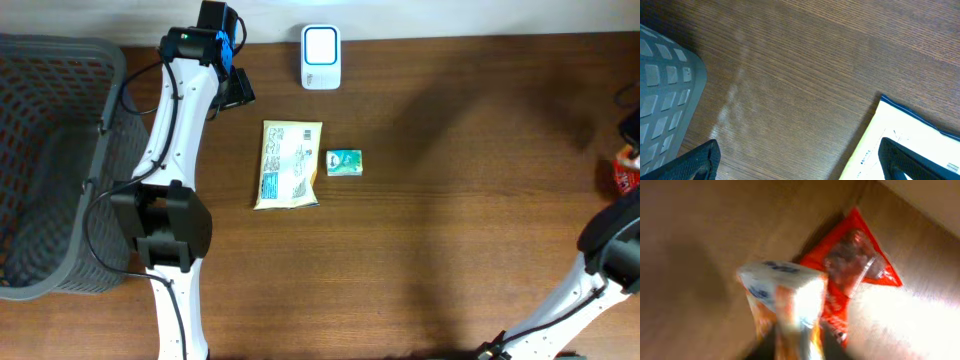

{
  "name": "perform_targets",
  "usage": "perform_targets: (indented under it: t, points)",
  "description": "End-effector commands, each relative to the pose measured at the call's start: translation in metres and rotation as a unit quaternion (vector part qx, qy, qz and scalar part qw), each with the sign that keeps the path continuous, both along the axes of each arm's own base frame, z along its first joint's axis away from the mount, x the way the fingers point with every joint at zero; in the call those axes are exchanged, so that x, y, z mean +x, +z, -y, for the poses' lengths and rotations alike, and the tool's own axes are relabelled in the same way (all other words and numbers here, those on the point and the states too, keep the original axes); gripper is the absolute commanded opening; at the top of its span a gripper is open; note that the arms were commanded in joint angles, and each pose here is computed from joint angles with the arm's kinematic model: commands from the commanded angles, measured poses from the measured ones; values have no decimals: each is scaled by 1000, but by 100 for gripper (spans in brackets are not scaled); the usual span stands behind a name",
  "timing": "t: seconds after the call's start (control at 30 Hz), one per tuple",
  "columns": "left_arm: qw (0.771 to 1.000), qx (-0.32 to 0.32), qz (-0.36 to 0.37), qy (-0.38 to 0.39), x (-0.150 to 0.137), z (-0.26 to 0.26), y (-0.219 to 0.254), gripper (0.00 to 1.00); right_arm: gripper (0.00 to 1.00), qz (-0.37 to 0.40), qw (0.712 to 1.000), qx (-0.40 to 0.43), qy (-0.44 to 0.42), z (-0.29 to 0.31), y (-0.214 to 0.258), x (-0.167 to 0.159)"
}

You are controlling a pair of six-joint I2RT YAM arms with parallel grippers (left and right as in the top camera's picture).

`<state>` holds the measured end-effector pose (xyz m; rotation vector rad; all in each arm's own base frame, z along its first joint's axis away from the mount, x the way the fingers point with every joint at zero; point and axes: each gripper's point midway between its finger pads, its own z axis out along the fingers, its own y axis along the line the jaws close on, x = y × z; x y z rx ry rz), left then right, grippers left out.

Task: Scan the item barcode
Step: 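Carry the orange tissue pack to the right side and release, then reach the right gripper to the green tissue pack and grasp it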

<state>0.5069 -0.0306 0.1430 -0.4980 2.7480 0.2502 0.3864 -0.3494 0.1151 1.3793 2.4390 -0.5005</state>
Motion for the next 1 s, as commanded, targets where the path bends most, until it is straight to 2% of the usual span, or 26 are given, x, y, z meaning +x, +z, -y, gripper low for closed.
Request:
perform_targets:
  t: [0.0, 0.07, 0.17, 0.33, 0.37, 0.47, 0.5, 0.53, 0.63, 0.67, 0.73, 0.8, 0.9, 0.97]
  points:
    - [1000, 2, 13, 5, -2, 0, 12, 99, 82, 4, 999, 33, 19, -3, -20, -3]
    - [1000, 2, 13, 5, -2, 0, 12, 99, 86, 15, 997, 51, 52, -13, -22, 7]
    - [1000, 2, 13, 4, -2, 0, 12, 99, 86, 41, 992, 87, 81, -37, -24, 25]
    - [1000, 2, 13, 5, -2, 0, 12, 99, 86, 83, 968, 176, 156, -110, -21, 62]
    - [1000, 2, 13, 5, -2, 0, 12, 99, 86, 91, 955, 213, 182, -140, -21, 70]
    - [1000, 2, 13, 5, -2, 0, 12, 99, 86, 125, 874, 319, 345, -233, -7, 87]
    - [1000, 2, 13, 5, -2, 0, 12, 99, 86, 140, 824, 359, 415, -278, 3, 89]
    - [1000, 2, 13, 5, -2, 0, 12, 99, 86, 142, 787, 382, 464, -313, 9, 87]
    - [1000, 2, 13, 5, -2, 0, 12, 99, 86, 99, 740, 384, 544, -378, 5, 78]
    - [1000, 2, 13, 5, -2, 0, 12, 99, 86, 85, 713, 373, 588, -400, 3, 74]
    - [1000, 2, 13, 5, -2, 0, 12, 99, 87, 55, 636, 348, 686, -448, -6, 58]
    - [1000, 2, 13, 5, -2, 0, 12, 99, 86, -5, 614, 323, 721, -484, -24, 44]
    - [1000, 2, 13, 5, -2, 0, 12, 99, 75, -79, 590, 270, 757, -515, -44, 28]
    - [1000, 2, 13, 5, -2, 0, 12, 99, 75, -145, 570, 199, 784, -531, -57, 17]
